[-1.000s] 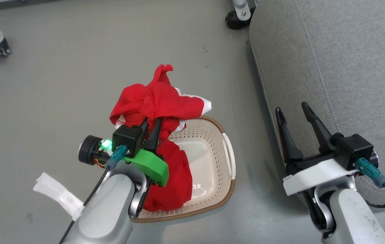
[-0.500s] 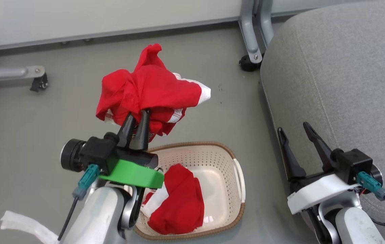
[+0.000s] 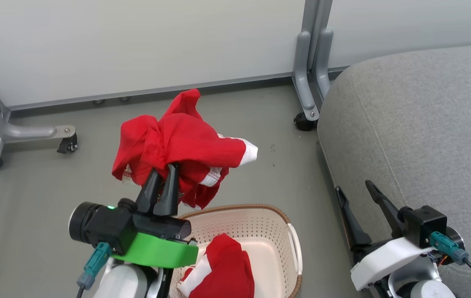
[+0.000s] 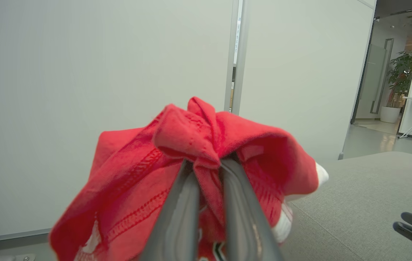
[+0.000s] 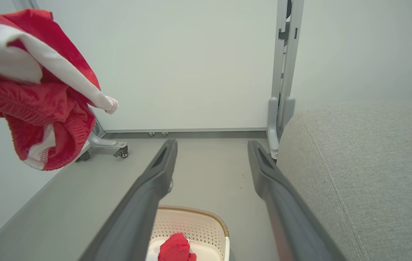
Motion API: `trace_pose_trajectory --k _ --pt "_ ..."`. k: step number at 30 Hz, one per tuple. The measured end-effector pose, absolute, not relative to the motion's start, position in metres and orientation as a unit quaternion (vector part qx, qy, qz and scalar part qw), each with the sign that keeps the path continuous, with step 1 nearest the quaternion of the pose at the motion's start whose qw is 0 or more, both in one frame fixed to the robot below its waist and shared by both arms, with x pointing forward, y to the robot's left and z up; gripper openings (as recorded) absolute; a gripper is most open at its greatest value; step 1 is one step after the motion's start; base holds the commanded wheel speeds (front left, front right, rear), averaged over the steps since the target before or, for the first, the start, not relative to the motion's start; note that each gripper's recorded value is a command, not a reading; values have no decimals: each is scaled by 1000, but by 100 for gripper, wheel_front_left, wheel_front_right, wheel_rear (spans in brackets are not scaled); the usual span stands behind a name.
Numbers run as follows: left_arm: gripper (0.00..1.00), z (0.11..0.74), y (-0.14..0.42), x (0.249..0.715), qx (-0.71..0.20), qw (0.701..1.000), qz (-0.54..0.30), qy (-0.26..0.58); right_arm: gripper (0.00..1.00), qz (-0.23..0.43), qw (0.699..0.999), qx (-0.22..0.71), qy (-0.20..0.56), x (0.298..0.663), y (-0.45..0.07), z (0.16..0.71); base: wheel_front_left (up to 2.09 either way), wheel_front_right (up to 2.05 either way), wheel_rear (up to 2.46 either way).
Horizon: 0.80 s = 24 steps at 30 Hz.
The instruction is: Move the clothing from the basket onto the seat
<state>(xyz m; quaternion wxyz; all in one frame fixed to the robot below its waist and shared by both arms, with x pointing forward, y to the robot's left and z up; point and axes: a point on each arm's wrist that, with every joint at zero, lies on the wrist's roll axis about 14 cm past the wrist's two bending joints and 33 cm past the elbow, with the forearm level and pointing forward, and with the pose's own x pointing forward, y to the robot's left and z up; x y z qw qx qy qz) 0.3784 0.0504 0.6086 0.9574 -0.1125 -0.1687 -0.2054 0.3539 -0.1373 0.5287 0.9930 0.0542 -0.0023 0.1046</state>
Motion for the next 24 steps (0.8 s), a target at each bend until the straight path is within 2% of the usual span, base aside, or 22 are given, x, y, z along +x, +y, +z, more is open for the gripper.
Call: trace_pose_trajectory --k 18,24 --pt "0 617 49 370 -118 954 -214 -174 100 114 992 59 -1 346 -129 531 0 0 0" --pt "0 615 51 371 -117 955 -212 -171 100 150 987 56 7 344 -109 528 0 0 0"
